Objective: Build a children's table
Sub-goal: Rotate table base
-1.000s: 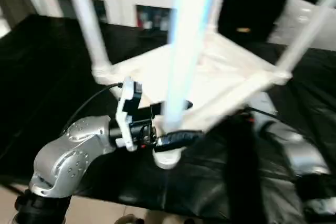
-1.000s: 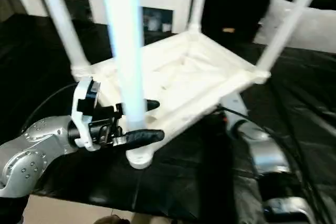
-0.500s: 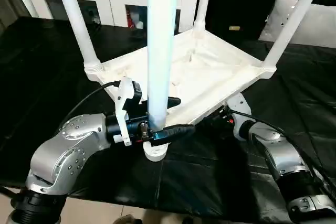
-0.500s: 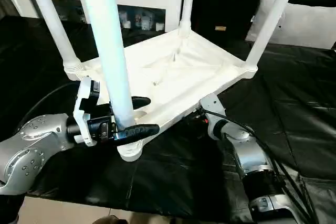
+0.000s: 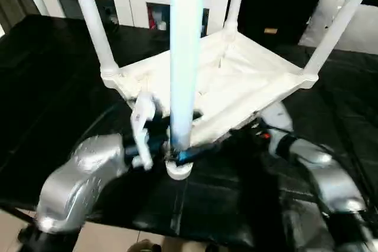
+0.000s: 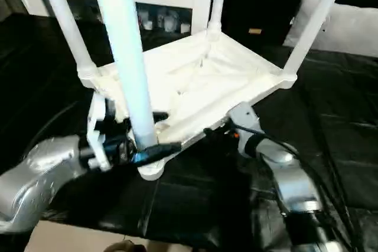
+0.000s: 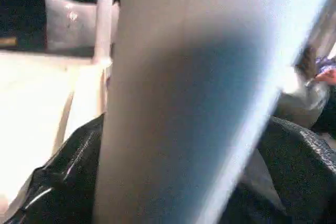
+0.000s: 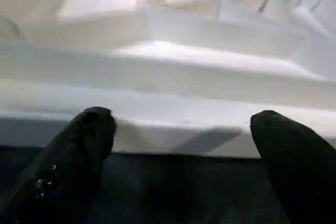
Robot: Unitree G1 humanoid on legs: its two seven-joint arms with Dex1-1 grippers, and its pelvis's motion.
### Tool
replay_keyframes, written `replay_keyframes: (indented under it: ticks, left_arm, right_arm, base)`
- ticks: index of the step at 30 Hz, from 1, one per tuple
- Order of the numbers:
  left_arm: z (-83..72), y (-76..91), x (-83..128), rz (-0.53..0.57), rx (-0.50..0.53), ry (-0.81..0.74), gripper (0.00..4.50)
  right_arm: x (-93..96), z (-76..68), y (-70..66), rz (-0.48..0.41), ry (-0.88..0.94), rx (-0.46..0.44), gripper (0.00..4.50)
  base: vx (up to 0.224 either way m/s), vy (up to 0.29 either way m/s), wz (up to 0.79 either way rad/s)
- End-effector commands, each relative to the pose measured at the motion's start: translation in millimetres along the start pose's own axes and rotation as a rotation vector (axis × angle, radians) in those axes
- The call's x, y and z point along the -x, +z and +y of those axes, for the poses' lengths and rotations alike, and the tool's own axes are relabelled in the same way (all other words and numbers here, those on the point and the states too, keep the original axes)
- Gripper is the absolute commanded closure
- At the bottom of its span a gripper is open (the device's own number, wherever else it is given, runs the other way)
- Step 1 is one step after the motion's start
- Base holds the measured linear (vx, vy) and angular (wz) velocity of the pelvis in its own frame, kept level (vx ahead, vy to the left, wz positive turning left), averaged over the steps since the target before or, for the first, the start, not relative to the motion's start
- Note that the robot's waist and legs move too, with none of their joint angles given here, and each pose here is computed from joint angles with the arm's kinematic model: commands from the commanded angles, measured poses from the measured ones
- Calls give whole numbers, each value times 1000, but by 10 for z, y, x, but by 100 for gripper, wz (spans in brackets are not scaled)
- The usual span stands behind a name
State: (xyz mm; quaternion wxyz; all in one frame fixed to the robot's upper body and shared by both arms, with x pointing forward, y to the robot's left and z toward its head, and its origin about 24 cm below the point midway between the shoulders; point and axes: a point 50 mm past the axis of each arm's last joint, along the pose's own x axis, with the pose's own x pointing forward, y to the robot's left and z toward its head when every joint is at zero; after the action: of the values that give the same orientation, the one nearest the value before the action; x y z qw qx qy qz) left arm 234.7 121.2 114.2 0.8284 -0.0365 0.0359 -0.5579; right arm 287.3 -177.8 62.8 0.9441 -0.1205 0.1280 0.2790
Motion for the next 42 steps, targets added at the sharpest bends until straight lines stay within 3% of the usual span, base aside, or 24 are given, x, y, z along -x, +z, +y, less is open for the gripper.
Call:
replay_keyframes:
  ticks: [1, 4, 7, 10, 18, 20, 21, 25, 35, 42]
  left_arm:
    - [7, -105, 135, 44, -37, 87, 4]
    - [24, -131, 244, 4, -20, 163, 4]
    - [37, -139, 368, -121, 63, 301, 4]
    - [-103, -169, 466, -221, 148, 328, 4]
    - [-261, -350, 652, -241, 219, 473, 4]
    - [-228, -368, 704, -258, 225, 540, 4]
    - [-116, -372, 777, -292, 209, 658, 4]
    - [109, -339, 891, -336, 164, 874, 4]
    - [268, -255, 737, -285, 107, 973, 4]
    - [258, -259, 659, -250, 65, 982, 4]
  right_arm:
    - [136, -14, 67, -33, -18, -26, 0]
    - [188, 25, 105, -69, -20, -48, 0]
    - [250, 127, 162, -137, -10, -121, 0]
    - [286, 319, 178, -186, 32, -171, 0]
    - [351, 452, 123, -193, -11, -241, 0]
    - [347, 463, 101, -178, -29, -234, 0]
    - [330, 454, 91, -173, -58, -246, 0]
    - [302, 411, 87, -170, -124, -271, 0]
    - [265, 382, 62, -143, -174, -298, 0]
    - [276, 374, 59, -148, -181, -290, 0]
  base:
    - [0, 0, 0]
    - [0, 0, 0]
    - [0, 0, 0]
    - [0, 0, 0]
    - [0, 0, 0]
    - [0, 0, 0]
    - [0, 0, 0]
    - [0, 0, 0]
    - [1, 0, -2]
    - [2, 65, -52]
